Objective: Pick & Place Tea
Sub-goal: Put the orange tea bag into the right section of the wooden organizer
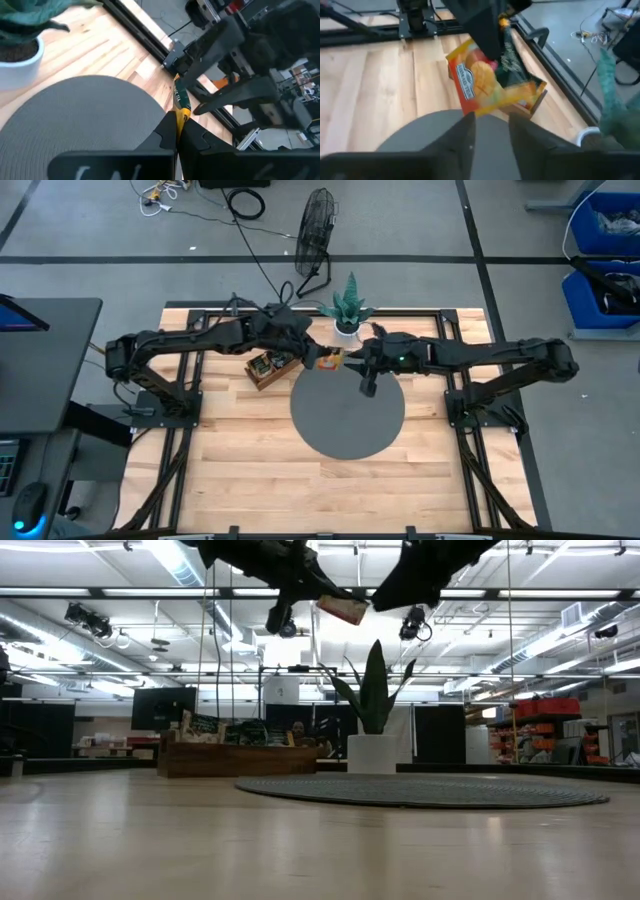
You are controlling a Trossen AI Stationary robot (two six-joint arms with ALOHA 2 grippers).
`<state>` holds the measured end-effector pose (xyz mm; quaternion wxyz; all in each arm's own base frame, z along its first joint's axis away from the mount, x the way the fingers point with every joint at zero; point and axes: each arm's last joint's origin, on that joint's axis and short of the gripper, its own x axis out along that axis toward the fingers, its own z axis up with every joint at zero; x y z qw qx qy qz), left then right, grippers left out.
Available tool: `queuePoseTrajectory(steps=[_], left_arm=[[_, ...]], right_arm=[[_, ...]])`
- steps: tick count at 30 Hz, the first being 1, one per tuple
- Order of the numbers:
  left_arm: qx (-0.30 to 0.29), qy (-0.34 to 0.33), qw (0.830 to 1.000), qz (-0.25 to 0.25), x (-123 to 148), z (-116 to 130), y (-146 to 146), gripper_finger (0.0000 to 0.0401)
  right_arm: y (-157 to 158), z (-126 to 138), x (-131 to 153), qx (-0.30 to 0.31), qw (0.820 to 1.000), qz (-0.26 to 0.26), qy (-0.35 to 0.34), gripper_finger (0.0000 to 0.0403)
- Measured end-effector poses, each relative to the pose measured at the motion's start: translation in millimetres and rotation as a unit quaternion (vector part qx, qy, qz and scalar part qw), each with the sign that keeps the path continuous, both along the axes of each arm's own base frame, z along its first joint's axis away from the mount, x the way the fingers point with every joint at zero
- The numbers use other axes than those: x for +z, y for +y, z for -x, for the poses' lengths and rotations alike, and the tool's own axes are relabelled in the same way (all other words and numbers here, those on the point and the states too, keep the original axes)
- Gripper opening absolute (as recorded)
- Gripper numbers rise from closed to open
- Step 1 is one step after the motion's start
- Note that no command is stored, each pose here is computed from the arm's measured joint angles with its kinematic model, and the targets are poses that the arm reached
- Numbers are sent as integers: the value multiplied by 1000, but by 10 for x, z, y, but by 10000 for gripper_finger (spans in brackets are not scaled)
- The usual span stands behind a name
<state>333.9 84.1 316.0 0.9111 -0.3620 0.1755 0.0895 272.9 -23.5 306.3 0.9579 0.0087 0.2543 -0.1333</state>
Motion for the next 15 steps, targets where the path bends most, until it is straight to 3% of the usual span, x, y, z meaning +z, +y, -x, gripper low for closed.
queuePoseTrajectory(steps=[3, 8, 15], left_arm=[[-1, -26, 999, -21, 63, -4, 3, 3], [-7, -129, 988, -80, 269, -58, -18, 3], [-6, -201, 973, -117, 420, -69, -33, 3]], right_arm=[[-3, 101, 118, -22, 999, -35, -34, 176], [3, 198, 284, -42, 991, -85, -98, 240], [7, 241, 474, -39, 979, -94, -179, 270]])
